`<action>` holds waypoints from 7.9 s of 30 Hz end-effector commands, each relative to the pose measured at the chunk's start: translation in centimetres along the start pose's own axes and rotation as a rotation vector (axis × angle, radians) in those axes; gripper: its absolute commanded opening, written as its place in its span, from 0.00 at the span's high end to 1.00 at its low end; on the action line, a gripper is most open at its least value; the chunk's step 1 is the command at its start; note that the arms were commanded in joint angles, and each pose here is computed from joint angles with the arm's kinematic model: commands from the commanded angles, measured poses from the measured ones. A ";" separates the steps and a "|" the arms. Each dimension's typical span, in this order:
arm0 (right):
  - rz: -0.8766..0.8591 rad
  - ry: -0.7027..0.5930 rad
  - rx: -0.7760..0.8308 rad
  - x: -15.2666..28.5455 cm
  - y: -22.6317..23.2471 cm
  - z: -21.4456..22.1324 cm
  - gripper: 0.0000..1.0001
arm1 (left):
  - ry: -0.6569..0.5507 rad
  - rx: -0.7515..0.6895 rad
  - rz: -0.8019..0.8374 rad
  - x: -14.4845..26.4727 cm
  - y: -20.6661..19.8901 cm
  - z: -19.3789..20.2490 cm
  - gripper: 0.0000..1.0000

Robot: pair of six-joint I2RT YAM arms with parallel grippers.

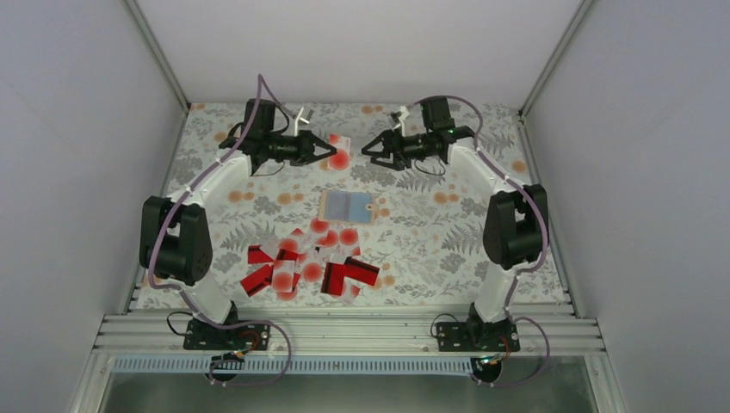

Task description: Put the credit cards into the card holder

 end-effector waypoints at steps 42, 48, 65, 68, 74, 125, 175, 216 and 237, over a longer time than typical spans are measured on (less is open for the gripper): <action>0.369 0.181 -0.168 -3.6 -14.1 9.5 0.37 | 0.193 0.184 -0.350 -7.3 15.2 5.8 0.98; 0.364 0.195 -0.180 -3.9 -14.7 9.8 0.40 | 0.203 0.193 -0.356 -7.8 15.6 6.2 0.98; 0.351 0.225 -0.204 -4.8 -16.2 10.9 0.49 | 0.228 0.238 -0.378 -8.2 16.1 7.4 0.98; 0.359 0.233 -0.213 -5.0 -16.7 11.2 0.49 | 0.257 0.234 -0.388 -8.0 15.5 7.3 0.98; 0.377 0.237 -0.222 -5.0 -17.2 11.7 0.50 | 0.290 0.246 -0.399 -6.8 14.4 7.2 0.98; 0.384 0.266 -0.239 -5.8 -17.1 12.9 0.51 | 0.279 0.270 -0.335 -8.9 16.2 6.3 0.98; 0.386 0.266 -0.236 -6.8 -16.5 12.9 0.52 | 0.281 0.294 -0.317 -10.4 16.4 8.1 0.98; 0.379 0.263 -0.210 -6.9 -15.9 12.4 0.47 | 0.299 0.335 -0.305 -11.4 16.8 9.2 0.80; 0.438 0.224 -0.141 -4.5 -13.8 10.7 0.41 | 0.284 0.255 -0.478 -9.9 16.1 8.0 0.37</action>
Point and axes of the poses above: each gripper's point midway between its finger pads, its own x axis back along the fingers, its own y axis along the line the jaws close on, z = x × y, the point moved 5 cm from there along x, back along the fingers, and after that the axes turned 8 degrees about x, right-handed, at the moved point
